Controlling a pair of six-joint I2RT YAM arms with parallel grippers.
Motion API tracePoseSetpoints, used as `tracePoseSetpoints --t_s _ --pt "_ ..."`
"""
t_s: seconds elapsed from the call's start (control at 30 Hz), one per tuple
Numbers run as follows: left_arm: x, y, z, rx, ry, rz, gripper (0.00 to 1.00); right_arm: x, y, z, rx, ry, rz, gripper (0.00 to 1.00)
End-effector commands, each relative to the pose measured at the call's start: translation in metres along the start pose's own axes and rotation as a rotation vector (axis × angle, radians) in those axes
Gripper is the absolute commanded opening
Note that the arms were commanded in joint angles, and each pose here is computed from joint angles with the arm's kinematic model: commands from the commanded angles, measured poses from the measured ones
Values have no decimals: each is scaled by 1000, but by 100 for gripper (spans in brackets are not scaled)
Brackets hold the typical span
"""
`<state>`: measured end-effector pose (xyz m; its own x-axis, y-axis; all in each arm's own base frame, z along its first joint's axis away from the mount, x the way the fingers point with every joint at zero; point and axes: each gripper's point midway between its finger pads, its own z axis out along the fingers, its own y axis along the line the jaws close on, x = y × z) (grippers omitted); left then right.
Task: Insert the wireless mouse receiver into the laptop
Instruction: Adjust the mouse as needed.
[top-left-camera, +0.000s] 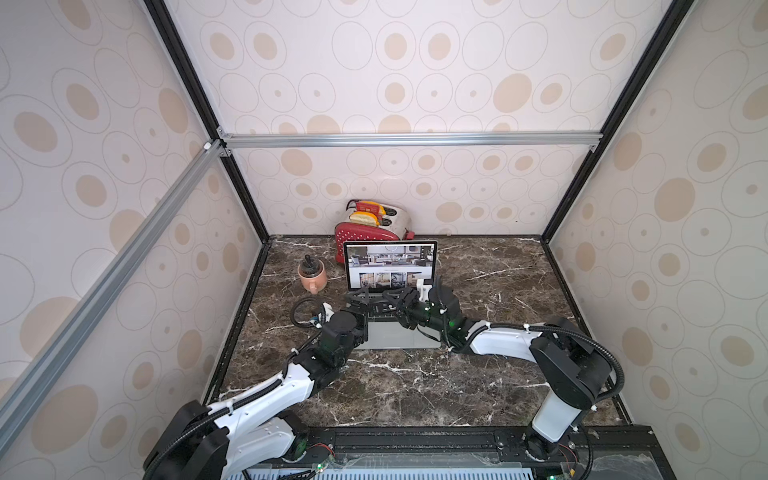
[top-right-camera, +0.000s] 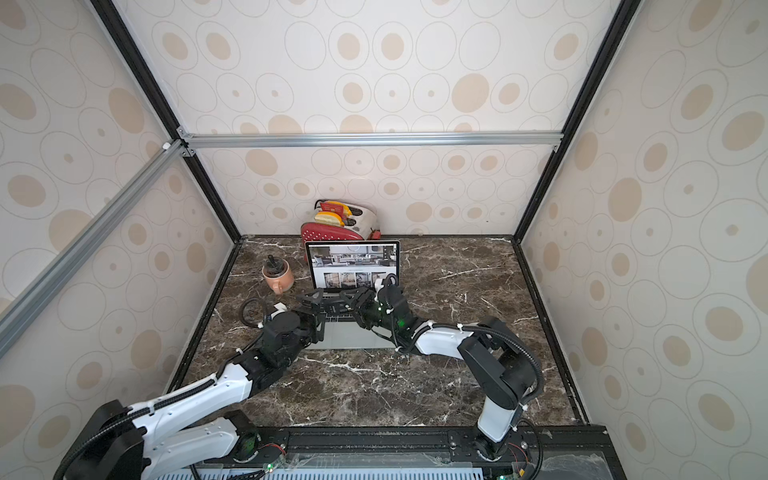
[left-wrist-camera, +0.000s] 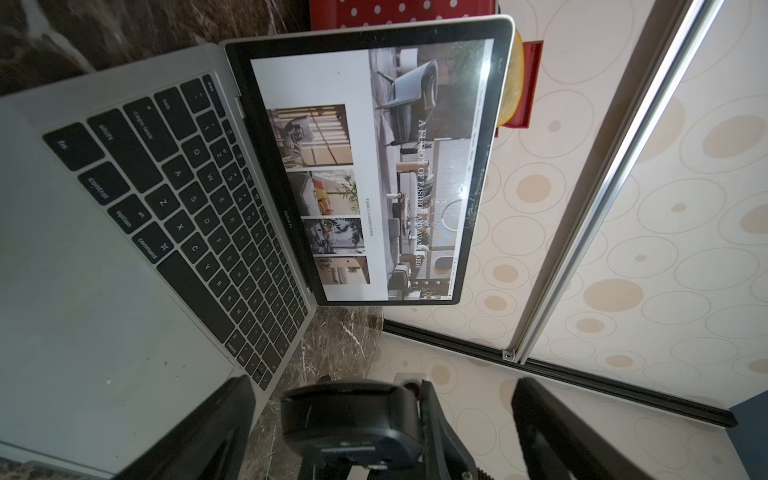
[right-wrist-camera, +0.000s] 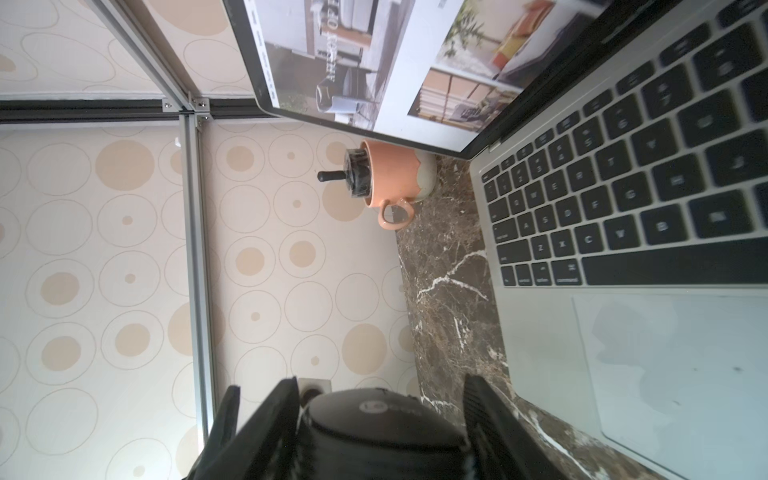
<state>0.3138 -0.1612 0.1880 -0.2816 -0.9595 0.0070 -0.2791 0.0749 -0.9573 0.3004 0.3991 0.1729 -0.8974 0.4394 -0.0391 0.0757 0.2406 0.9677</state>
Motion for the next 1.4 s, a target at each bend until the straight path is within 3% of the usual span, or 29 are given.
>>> tracePoseSetpoints --t_s 0.0,0.07,0.23,0.37,0.5,0.7,0.93,1.37 --pt "-9 11 -4 -71 61 125 99 -2 14 -11 6 74 -129 35" --pt "-11 -6 -3 -2 127 188 99 -6 28 -18 -29 130 -265 34" --pt "1 -69 -6 279 352 327 99 7 47 -58 -46 384 -751 31" --pt "37 -102 -12 391 595 506 99 19 59 -91 -88 485 -955 27" --pt "61 -131 -37 588 743 570 99 33 85 -116 -229 551 -1026 25" --pt "77 -147 -81 745 833 681 99 43 111 -142 -309 609 -1085 20" --pt "116 -118 -111 730 1018 884 99 43 134 -143 -372 631 -1034 18" --pt "135 -116 -108 751 1121 934 99 60 154 -136 -430 707 -993 14"
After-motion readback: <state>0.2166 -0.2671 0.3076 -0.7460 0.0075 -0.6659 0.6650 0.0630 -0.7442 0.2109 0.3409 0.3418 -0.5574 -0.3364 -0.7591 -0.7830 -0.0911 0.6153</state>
